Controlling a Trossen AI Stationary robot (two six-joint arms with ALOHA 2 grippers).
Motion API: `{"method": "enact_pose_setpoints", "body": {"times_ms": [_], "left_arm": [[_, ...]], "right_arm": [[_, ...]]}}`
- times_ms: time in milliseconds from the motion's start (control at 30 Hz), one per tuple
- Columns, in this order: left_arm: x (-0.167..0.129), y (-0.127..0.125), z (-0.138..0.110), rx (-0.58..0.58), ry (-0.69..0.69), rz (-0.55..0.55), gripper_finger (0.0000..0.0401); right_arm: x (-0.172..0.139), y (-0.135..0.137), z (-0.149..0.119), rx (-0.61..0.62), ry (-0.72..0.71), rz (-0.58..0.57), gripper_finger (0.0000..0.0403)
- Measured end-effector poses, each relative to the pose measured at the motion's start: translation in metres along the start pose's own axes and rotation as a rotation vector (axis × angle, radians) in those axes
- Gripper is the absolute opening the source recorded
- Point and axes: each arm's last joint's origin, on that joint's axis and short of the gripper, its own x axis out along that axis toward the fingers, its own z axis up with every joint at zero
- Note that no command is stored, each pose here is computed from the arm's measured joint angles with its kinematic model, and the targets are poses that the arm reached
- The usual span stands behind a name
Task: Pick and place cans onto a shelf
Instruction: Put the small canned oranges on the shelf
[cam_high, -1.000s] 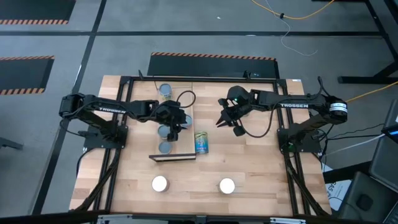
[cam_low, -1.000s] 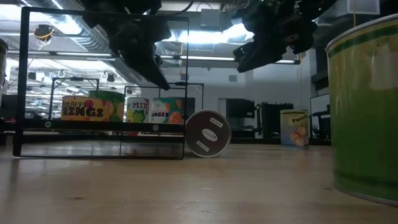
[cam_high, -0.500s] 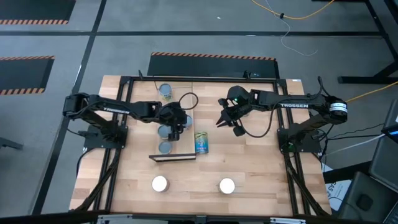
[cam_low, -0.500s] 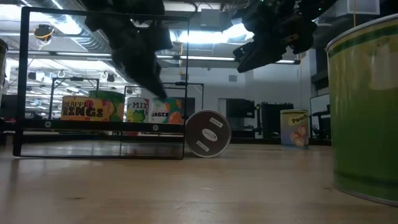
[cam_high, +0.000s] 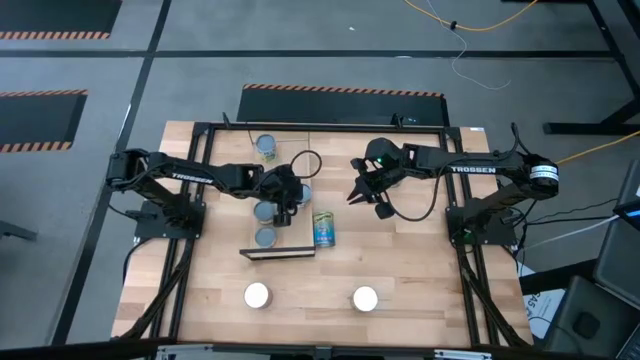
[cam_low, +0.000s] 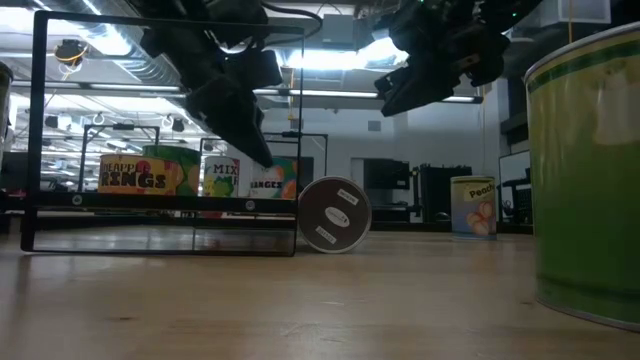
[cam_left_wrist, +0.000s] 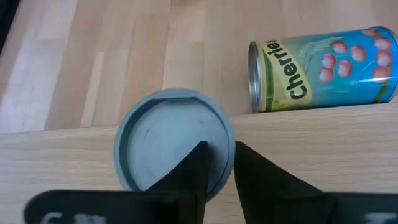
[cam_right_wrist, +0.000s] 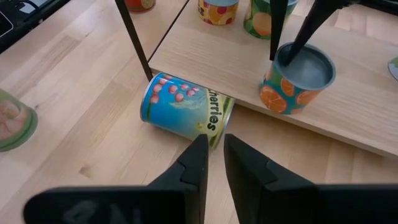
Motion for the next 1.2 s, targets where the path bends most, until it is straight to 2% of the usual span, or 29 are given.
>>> {"method": "enact_pose_setpoints", "body": {"times_ms": [233, 567, 933, 1200], "left_arm": [[-0.002, 0.000, 0.000, 0.012, -0.007, -0.003, 0.0010], [-0.009, 0.000, 0.000, 0.023, -0.018, -0.003, 0.0004], [-0.061, 0.005, -0.006, 0.066, -0.041, 0.045, 0.0002], [-0.109, 0.022, -0.021, 0.014, -0.070, 0.112, 0.0001]], "right_arm": [[0.000, 0.000, 0.000, 0.000, 0.000, 0.000, 0.0058], [0.000, 0.000, 0.000, 0.000, 0.000, 0.000, 0.0058], [0.000, 0.000, 0.000, -0.001, -0.001, 0.000, 0.0058], [0.000, 0.000, 0.000, -0.001, -0.001, 0.000, 0.0058]]}}
